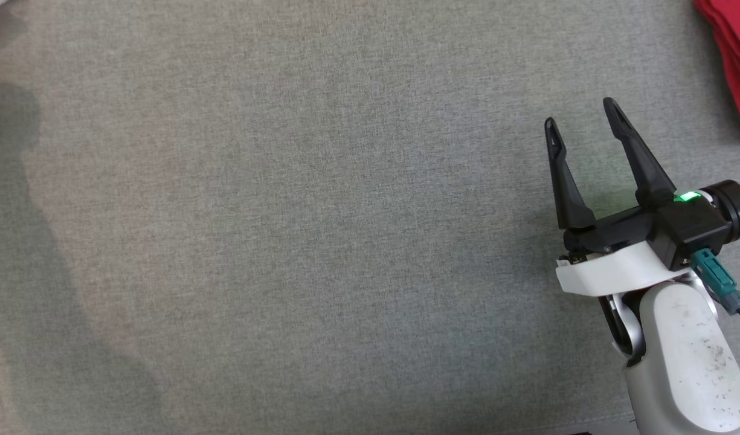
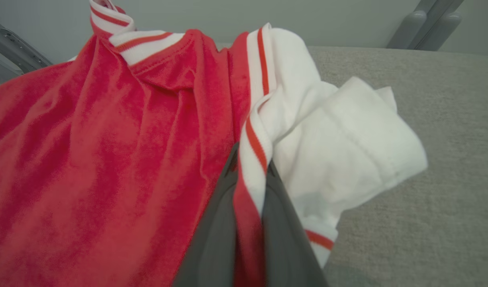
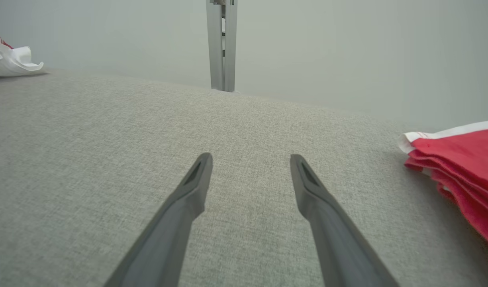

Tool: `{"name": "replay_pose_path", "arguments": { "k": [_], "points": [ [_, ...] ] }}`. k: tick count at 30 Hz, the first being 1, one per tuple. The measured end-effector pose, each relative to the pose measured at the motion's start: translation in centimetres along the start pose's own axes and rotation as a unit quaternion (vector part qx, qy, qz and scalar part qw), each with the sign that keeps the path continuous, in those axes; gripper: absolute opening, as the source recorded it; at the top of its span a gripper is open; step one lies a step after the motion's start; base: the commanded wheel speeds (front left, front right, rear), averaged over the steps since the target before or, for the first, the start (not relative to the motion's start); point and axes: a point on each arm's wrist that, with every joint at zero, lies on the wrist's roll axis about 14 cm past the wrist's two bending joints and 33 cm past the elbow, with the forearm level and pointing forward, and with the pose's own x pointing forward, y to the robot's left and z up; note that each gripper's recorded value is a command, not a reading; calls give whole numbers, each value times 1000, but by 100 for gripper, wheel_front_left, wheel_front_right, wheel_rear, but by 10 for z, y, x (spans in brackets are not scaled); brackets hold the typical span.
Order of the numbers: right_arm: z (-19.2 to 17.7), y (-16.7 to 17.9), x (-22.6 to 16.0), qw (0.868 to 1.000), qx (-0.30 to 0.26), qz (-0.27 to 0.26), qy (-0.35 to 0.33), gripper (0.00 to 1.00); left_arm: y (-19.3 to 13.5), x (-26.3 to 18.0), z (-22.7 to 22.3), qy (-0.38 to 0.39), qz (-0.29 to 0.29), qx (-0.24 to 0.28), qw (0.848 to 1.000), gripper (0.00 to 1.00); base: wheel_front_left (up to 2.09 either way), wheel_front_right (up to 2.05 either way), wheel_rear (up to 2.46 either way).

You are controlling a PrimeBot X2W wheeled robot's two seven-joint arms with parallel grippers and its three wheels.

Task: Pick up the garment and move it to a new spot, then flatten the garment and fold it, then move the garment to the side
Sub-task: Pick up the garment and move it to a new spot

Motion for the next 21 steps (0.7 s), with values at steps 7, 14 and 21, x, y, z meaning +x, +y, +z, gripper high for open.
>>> {"name": "replay_pose_path", "arguments": {
  "k": [7, 14, 21],
  "points": [
    [14, 1, -10, 1000, 11, -3, -8, 100, -2, -28, 67, -114, -6, 33, 993, 0, 0, 0, 0],
    [32, 0, -34, 999, 26, -12, -13, 100, -41, -80, 143, -224, -51, 92, 969, 0, 0, 0, 0],
    [65, -4, -63, 998, 43, -27, -44, 100, -124, -156, 209, -324, -146, 137, 925, 0, 0, 0, 0]
  ]
}}
